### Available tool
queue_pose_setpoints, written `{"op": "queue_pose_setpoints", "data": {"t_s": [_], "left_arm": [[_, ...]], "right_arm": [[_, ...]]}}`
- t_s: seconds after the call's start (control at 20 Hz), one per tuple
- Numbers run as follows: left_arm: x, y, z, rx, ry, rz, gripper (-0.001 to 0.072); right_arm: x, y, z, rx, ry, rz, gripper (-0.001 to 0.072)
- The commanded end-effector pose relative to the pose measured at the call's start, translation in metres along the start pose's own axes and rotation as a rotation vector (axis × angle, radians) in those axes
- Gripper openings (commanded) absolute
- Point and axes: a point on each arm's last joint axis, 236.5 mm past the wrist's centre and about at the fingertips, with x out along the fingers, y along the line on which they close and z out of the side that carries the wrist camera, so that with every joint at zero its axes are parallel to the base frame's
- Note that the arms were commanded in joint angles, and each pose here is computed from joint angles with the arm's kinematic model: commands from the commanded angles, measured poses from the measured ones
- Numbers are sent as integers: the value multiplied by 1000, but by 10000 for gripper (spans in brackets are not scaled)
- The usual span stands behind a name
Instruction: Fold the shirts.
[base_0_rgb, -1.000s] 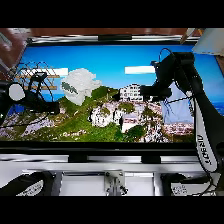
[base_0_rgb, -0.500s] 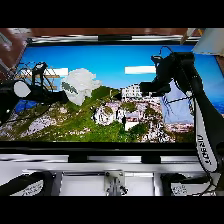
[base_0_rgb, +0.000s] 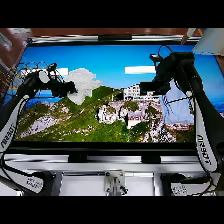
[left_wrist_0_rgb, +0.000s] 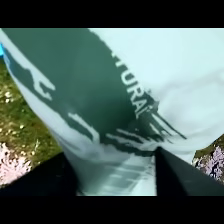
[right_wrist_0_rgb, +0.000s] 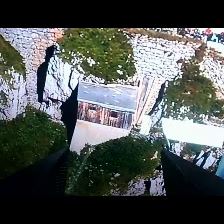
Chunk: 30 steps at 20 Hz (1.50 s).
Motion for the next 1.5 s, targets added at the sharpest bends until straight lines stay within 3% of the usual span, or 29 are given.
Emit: {"op": "queue_pose_setpoints", "data": {"t_s": [0.0, 0.1, 0.25, 0.4, 0.5, 0.65, 0.75, 0.85, 0.9, 0.95, 1.0, 1.25, 1.45], "left_arm": [[13, -11, 18, -17, -13, -49, 41], [-18, -35, 33, 86, -67, -99, 35], [-136, -102, 51, 426, -282, -164, 34], [-273, -180, 10, 590, -479, -293, 34], [-310, -219, -42, 652, -492, -397, 35], [-267, -251, -133, 666, -283, -489, 35], [-204, -248, -191, 675, -131, -466, 35], [-146, -229, -224, 543, -39, -423, 52], [-126, -216, -232, 442, 2, -396, 265], [-115, -207, -234, 352, 36, -371, 592], [-112, -199, -231, 305, 53, -350, 720], [-137, -121, -190, 296, 117, -212, 720], [-121, -57, -241, 232, 371, -137, 720]], "right_arm": [[0, 1, 4, -7, -18, 6, 684], [-3, 2, 0, -8, 1, 7, 682], [-43, 4, 4, -34, -68, -2, 677], [-129, 4, 10, -47, -283, -32, 677], [-183, 3, -2, -25, -401, -43, 677], [-232, 6, -32, 22, -479, -23, 677], [-240, 5, -50, 56, -455, -19, 677], [-229, 4, -64, 69, -386, -24, 677], [-218, 3, -67, 70, -357, -24, 677], [-202, 2, -69, 56, -325, -27, 678], [-185, 0, -68, 44, -306, -33, 687], [-89, -9, -97, 17, -59, 7, 685], [-24, -15, -130, 138, 173, 192, 685]]}}
